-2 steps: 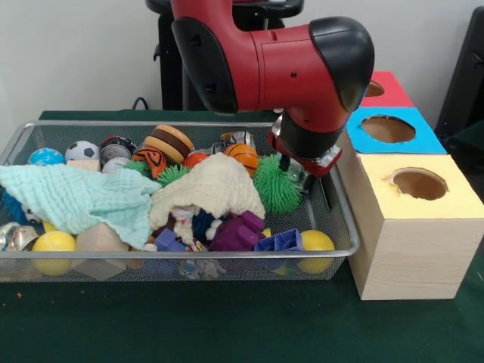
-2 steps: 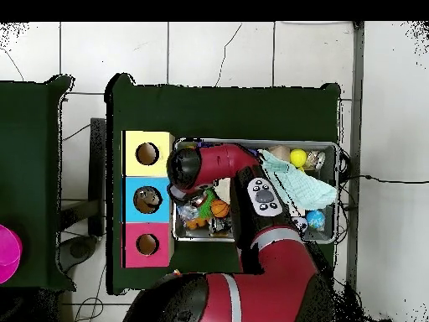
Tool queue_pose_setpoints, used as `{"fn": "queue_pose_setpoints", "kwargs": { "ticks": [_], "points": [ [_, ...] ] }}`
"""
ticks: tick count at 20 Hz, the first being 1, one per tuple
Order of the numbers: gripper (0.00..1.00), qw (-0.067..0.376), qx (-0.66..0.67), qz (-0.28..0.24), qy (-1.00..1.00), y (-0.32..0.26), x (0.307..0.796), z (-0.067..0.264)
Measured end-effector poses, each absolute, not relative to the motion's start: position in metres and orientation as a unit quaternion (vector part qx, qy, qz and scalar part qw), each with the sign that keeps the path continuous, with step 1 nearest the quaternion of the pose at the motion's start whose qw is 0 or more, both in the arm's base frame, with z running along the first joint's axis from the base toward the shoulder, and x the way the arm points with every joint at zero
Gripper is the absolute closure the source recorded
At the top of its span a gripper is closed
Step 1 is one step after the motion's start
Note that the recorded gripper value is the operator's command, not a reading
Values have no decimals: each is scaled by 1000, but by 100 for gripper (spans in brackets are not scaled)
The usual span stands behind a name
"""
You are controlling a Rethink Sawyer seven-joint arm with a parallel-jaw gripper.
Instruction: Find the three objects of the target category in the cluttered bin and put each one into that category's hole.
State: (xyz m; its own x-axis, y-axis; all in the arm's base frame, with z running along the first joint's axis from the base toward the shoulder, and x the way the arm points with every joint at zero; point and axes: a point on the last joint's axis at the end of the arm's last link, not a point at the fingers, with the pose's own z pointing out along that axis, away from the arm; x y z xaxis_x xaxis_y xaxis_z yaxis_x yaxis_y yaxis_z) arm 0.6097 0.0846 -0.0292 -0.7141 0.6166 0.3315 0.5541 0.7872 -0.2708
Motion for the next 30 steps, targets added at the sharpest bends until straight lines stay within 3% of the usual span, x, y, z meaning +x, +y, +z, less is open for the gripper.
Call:
{"fn": "queue_pose_setpoints", "kwargs": {
  "ticks": [14,21,24,29,30],
  "points": [
    [100,204,-310,69,-926,82,615,-40],
    [100,188,-288,81,-935,95,612,-18],
    [100,162,-260,103,-947,104,610,2],
    [100,76,-193,147,-967,117,614,36],
    [100,37,-167,157,-973,125,619,48]
  ]
}}
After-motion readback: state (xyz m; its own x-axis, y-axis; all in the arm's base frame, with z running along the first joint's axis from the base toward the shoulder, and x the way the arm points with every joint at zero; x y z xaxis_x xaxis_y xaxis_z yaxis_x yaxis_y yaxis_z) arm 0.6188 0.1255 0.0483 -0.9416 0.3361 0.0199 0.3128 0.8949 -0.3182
